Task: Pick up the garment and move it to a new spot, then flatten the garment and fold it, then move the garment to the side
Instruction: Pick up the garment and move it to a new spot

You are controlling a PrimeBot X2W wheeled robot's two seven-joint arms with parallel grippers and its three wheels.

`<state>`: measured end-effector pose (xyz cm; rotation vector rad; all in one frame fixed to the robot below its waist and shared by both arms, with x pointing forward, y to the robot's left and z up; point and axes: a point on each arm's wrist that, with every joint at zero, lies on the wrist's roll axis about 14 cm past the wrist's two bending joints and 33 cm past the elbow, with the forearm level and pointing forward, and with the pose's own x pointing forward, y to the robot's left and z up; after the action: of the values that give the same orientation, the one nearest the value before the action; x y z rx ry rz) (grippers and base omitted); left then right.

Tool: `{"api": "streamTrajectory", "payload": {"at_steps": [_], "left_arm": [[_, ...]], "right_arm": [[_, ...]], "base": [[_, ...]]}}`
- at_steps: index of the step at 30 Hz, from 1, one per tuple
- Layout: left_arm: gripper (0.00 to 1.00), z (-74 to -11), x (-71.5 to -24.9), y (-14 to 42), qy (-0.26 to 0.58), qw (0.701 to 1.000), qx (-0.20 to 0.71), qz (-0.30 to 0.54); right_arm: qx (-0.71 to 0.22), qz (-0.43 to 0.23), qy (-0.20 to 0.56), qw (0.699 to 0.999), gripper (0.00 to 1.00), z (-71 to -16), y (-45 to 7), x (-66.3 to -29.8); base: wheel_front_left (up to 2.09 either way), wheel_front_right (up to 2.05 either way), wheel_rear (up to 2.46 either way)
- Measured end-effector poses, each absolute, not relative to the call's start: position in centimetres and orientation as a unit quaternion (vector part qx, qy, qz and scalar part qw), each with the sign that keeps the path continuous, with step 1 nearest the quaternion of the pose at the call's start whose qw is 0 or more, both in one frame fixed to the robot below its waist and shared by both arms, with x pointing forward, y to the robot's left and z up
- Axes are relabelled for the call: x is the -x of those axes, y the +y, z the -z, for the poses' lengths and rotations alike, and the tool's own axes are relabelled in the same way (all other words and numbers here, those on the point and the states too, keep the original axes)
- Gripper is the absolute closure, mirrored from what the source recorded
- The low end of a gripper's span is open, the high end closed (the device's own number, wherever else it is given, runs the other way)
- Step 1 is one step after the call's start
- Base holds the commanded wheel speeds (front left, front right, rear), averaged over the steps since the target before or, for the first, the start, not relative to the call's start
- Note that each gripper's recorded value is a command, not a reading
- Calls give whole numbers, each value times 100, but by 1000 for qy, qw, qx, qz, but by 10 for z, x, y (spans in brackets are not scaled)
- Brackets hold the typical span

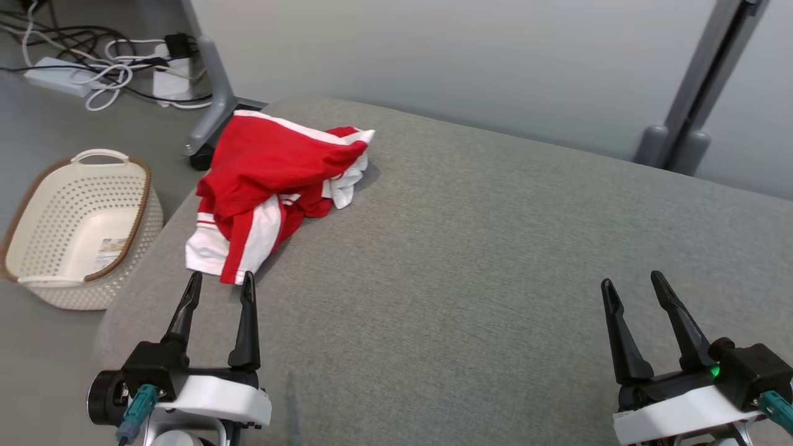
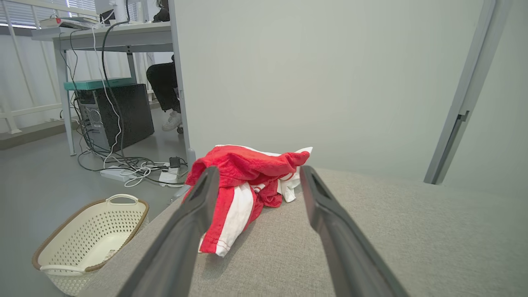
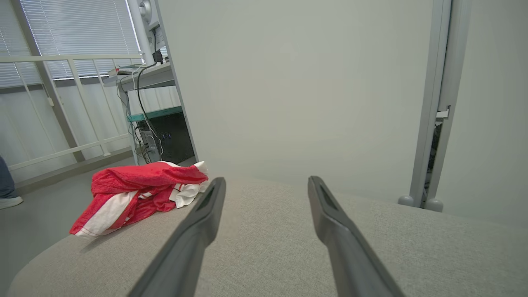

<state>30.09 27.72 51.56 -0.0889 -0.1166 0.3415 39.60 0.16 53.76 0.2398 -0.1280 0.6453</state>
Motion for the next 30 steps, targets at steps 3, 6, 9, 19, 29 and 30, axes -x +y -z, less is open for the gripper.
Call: {"api": "streamTrajectory", "payload": {"at_steps": [3,6,9,19,29,30], "left_arm": [[0,-514,-292,282,-56,981,45,-182],[0,-514,-288,286,-57,979,45,-189],[0,-515,-286,288,-59,979,45,-192],[0,-519,-298,291,-60,979,56,-186],[0,-558,-362,313,-12,988,58,-141],[0,-558,-370,317,0,989,58,-137]], "right_arm": [[-118,-330,-62,935,0,-538,11,-395],[-119,-338,-62,932,0,-540,16,-394],[-118,-341,-62,931,0,-540,18,-393],[-119,-334,-60,933,0,-538,10,-391],[-124,-303,-67,942,0,-539,-13,-397],[-125,-299,-68,944,0,-539,-16,-399]], "base": [[0,0,0],[0,0,0],[0,0,0],[0,0,0],[0,0,0],[0,0,0]]}}
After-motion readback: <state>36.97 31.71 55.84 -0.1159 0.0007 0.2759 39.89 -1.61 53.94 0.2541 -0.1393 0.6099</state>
